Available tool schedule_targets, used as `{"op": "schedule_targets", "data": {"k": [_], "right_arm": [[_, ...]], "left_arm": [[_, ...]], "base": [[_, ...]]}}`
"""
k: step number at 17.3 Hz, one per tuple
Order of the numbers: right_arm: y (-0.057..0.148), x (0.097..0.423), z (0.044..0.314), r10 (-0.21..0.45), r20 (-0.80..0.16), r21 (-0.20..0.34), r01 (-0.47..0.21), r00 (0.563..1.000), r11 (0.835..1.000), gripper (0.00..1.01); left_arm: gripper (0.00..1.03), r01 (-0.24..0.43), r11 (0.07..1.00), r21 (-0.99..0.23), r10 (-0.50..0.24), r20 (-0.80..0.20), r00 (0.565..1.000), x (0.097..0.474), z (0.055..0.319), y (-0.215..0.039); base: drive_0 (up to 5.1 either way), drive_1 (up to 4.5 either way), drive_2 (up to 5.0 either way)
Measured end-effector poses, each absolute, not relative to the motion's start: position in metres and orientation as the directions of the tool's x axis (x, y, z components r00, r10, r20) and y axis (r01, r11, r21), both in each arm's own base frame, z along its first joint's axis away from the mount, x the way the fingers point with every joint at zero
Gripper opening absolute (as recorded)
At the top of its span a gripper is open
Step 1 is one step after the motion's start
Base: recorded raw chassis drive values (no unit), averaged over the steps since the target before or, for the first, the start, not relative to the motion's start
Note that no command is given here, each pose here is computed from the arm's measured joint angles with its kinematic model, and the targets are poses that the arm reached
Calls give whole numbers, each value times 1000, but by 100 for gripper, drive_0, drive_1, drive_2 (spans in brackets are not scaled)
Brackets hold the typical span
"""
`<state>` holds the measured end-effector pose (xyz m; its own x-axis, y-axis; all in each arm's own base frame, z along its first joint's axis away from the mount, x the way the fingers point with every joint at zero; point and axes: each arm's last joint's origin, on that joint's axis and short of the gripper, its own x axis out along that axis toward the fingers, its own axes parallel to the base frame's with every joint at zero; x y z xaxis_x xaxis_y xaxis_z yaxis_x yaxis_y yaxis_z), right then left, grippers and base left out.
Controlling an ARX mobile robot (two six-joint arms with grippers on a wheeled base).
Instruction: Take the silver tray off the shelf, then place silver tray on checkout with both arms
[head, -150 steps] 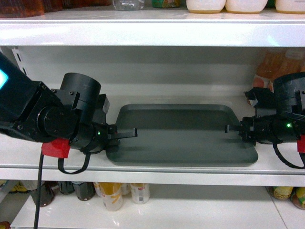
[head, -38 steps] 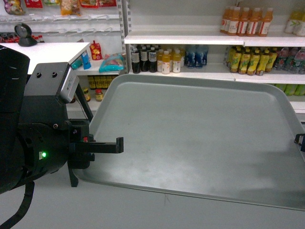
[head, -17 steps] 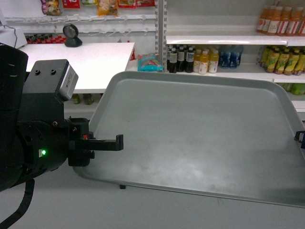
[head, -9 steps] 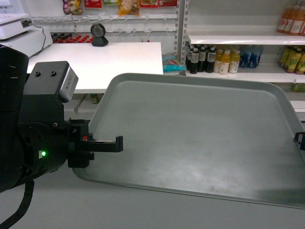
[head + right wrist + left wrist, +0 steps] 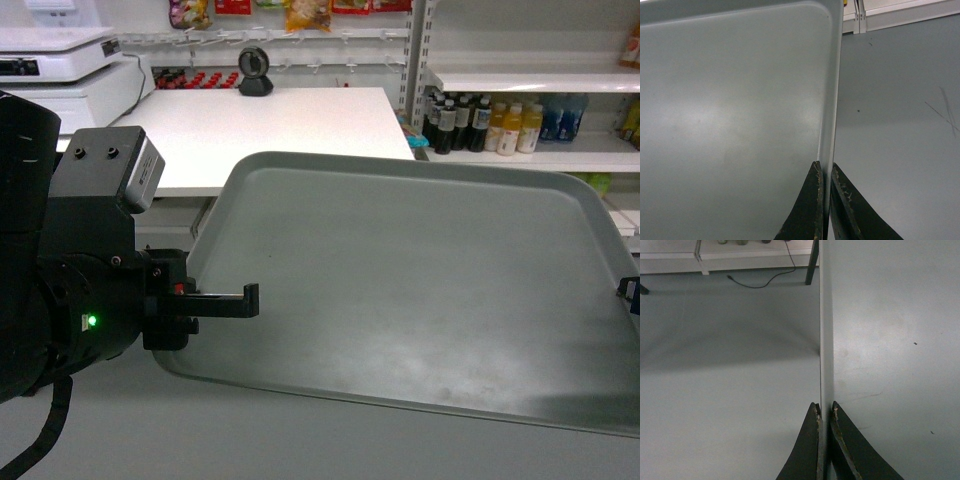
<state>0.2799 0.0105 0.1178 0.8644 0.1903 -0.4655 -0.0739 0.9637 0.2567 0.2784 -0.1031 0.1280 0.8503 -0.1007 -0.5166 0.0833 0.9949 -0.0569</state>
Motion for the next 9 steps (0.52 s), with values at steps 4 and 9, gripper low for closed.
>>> {"op": "schedule_targets", "data": {"k": [4, 9], "right_arm": [[11, 280, 118, 190, -468, 257, -73, 863, 964, 2], [11, 280, 118, 189, -464, 256, -74, 866, 964, 2]], "left_arm": [[2, 83, 995, -56, -100, -519, 849, 278, 128, -103], [2, 82, 995, -56, -99, -518, 850, 278, 128, -103]], "base": [[-500, 246, 246], [-394, 220, 174]]}}
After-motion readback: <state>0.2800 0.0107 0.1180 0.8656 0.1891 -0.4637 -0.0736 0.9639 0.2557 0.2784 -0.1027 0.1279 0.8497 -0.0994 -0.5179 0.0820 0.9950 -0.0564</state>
